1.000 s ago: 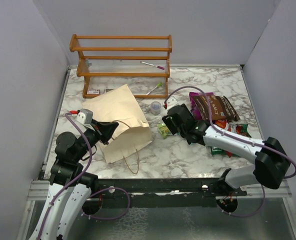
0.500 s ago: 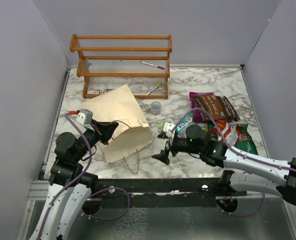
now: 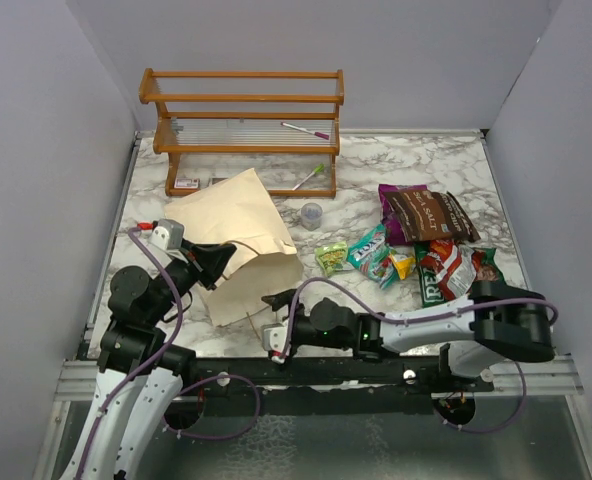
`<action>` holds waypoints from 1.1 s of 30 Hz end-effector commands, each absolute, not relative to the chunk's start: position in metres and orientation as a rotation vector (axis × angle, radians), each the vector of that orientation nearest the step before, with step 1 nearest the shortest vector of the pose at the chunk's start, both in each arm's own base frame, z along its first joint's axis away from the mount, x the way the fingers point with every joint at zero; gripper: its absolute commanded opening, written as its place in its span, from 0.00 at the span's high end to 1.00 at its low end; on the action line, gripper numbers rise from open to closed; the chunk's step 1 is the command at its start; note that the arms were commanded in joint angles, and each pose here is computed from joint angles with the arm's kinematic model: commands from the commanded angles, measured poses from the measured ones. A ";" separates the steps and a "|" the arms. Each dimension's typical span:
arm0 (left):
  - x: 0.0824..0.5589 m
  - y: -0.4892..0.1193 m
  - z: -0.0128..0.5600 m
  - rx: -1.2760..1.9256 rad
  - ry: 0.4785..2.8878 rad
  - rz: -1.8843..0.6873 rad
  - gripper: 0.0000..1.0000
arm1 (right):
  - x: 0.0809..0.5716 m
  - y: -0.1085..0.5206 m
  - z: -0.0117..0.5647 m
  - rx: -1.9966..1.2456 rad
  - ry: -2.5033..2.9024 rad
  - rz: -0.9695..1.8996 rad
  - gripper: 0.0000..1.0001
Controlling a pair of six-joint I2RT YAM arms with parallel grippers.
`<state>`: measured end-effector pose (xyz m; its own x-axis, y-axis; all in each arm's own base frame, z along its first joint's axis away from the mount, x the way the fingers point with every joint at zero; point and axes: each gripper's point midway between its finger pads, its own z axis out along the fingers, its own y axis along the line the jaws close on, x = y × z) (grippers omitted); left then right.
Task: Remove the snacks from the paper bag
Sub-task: Take out the snack from the paper bag.
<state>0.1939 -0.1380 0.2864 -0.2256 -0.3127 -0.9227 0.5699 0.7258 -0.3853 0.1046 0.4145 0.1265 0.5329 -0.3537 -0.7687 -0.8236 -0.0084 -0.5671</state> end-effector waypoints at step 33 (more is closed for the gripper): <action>0.175 -0.138 0.317 0.273 1.472 -0.840 1.00 | 0.260 0.525 0.072 -1.635 0.710 0.021 0.39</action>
<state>0.1837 -0.1359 0.2973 -0.1761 -0.3243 -0.9294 0.5937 0.7181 -0.3631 0.2461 0.5162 0.0677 0.7981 -0.4560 -0.3937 -0.4538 -0.0252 -0.8908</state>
